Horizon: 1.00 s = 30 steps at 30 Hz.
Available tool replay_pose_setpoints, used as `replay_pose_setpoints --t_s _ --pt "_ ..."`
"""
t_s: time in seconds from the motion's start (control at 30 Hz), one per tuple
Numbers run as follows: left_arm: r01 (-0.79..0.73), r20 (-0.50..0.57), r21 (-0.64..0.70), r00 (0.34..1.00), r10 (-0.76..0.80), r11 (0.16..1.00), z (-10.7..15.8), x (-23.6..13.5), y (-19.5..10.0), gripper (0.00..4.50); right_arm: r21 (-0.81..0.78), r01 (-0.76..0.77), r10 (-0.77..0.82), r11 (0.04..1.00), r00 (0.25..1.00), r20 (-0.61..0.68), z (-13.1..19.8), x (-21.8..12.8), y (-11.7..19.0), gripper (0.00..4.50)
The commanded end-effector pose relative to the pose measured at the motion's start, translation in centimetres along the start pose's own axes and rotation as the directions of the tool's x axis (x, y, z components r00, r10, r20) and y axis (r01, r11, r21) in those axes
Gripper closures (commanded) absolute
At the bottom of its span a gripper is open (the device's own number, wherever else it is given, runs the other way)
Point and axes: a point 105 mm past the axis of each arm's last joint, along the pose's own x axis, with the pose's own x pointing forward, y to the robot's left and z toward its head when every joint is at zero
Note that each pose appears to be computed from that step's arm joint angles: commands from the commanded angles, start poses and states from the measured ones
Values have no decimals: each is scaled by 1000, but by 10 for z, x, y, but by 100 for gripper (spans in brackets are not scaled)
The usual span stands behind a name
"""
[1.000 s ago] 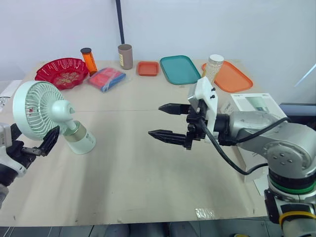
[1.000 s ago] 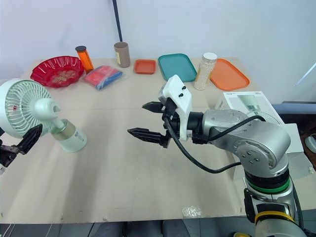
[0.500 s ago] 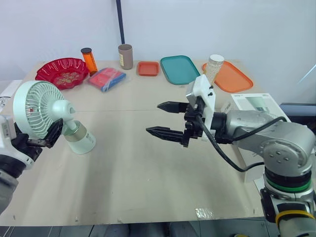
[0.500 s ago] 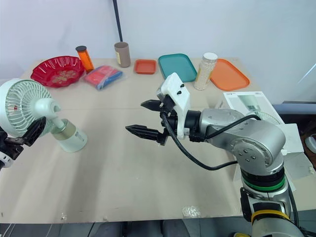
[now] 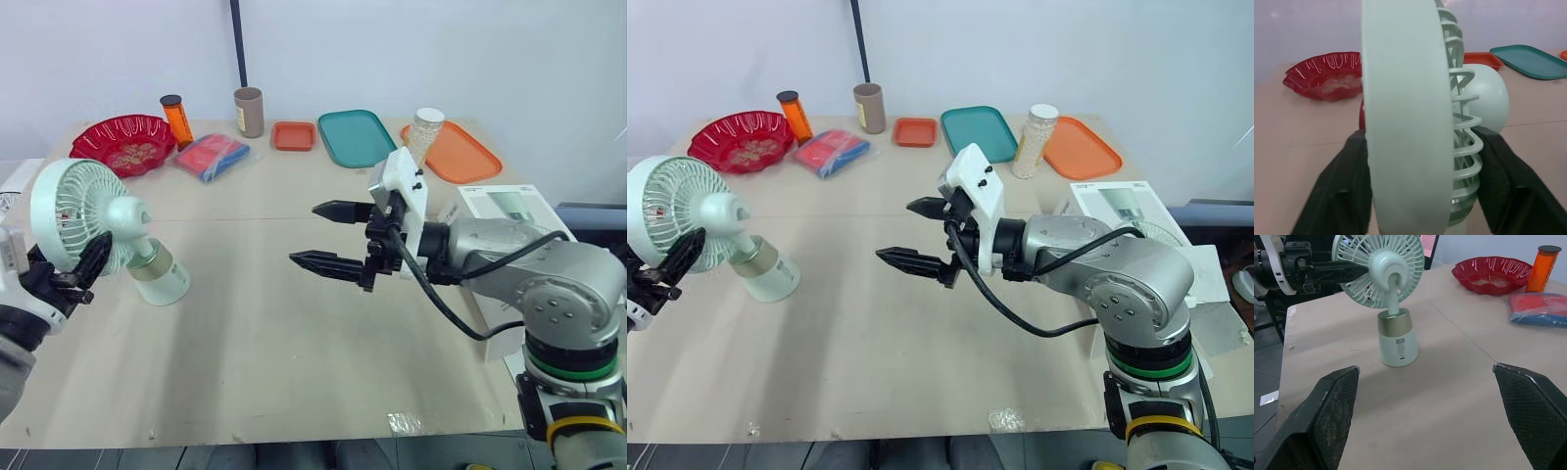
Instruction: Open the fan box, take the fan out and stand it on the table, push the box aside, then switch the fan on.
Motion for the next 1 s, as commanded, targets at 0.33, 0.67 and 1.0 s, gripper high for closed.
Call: replay_pose_setpoints --t_s 0.33,0.67,1.0 --pt "-13 36 18 999 12 1000 9 -2 3 258 -30 -1 2 1000 1000 25 9 -2 2 0" --pt "40 138 -6 990 -39 999 36 18 -25 258 -35 15 -14 999 1000 27 10 -3 0 0" --pt "146 167 -35 976 -138 989 46 47 -65 258 -51 101 -100 994 995 22 11 -6 -14 0"
